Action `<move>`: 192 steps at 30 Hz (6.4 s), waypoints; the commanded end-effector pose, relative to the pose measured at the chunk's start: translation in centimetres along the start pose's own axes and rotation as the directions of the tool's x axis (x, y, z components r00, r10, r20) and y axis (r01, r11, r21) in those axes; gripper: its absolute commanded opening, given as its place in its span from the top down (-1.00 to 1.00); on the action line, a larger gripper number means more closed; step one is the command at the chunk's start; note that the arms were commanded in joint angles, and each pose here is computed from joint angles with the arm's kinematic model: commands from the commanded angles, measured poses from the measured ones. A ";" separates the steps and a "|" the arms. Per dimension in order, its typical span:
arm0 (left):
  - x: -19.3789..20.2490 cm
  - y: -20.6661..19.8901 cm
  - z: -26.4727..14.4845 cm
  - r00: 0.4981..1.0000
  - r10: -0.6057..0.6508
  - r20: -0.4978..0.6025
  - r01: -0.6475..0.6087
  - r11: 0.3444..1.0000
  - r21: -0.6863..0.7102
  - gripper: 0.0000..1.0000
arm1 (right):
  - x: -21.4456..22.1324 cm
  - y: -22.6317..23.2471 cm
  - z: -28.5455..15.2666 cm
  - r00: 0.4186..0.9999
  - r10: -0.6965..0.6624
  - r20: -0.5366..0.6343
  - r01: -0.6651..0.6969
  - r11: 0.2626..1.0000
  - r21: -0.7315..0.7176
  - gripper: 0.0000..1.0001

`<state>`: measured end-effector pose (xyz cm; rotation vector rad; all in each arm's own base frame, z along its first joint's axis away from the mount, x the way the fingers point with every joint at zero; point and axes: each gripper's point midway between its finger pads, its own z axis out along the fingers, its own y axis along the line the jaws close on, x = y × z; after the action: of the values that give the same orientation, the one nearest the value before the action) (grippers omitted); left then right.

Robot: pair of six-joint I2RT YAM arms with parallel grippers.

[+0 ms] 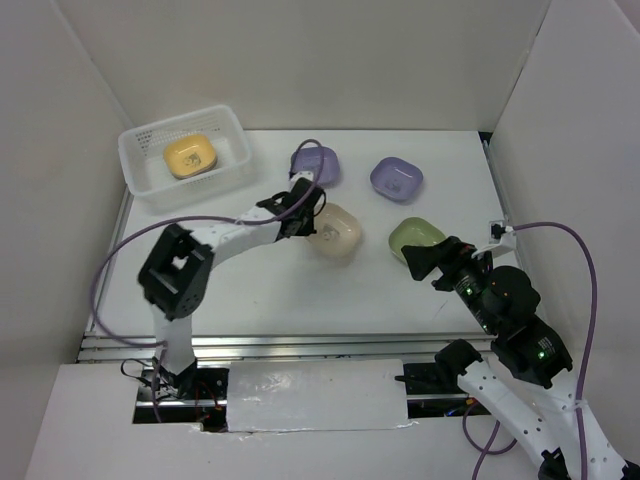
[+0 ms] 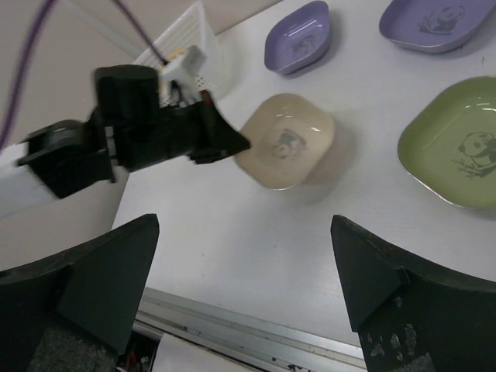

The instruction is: Place the plates into the plastic bin on the countertop

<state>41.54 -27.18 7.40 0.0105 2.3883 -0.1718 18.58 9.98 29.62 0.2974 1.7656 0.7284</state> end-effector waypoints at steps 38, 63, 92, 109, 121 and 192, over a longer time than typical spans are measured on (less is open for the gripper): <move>-22.6 23.2 -15.3 0.611 -0.466 0.640 0.628 0.777 -0.034 -0.99 | 1.4 2.4 3.0 0.994 -0.068 -0.087 0.059 0.993 -0.102 -1.00; 3.3 -21.7 2.0 0.996 -0.065 0.061 0.026 0.865 0.501 -0.96 | -2.7 0.1 -5.6 0.997 0.013 0.071 -0.012 1.000 -0.017 -1.00; -16.2 25.2 -9.7 0.599 -0.589 0.542 0.733 0.675 -0.077 1.00 | 0.0 1.8 -0.9 1.000 -0.011 -0.010 0.010 0.994 -0.107 -1.00; -22.0 38.3 -2.6 0.538 -0.654 0.531 0.825 0.539 -0.171 -0.99 | 0.8 2.2 0.5 0.996 -0.066 -0.061 0.058 0.991 -0.119 -1.00; -23.3 11.3 -8.6 0.757 -0.426 0.496 0.498 0.867 -0.014 -0.99 | 1.7 1.4 2.6 0.997 -0.046 -0.068 0.041 0.996 -0.078 -1.00; -22.8 37.9 -2.7 0.728 -0.471 0.497 0.645 0.716 -0.267 -0.99 | 0.1 3.3 -0.5 0.996 -0.067 -0.057 0.057 0.986 -0.158 -1.00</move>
<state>57.58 12.30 16.09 -0.9379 1.9787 0.0775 17.75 12.53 30.18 0.1310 1.7887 0.8285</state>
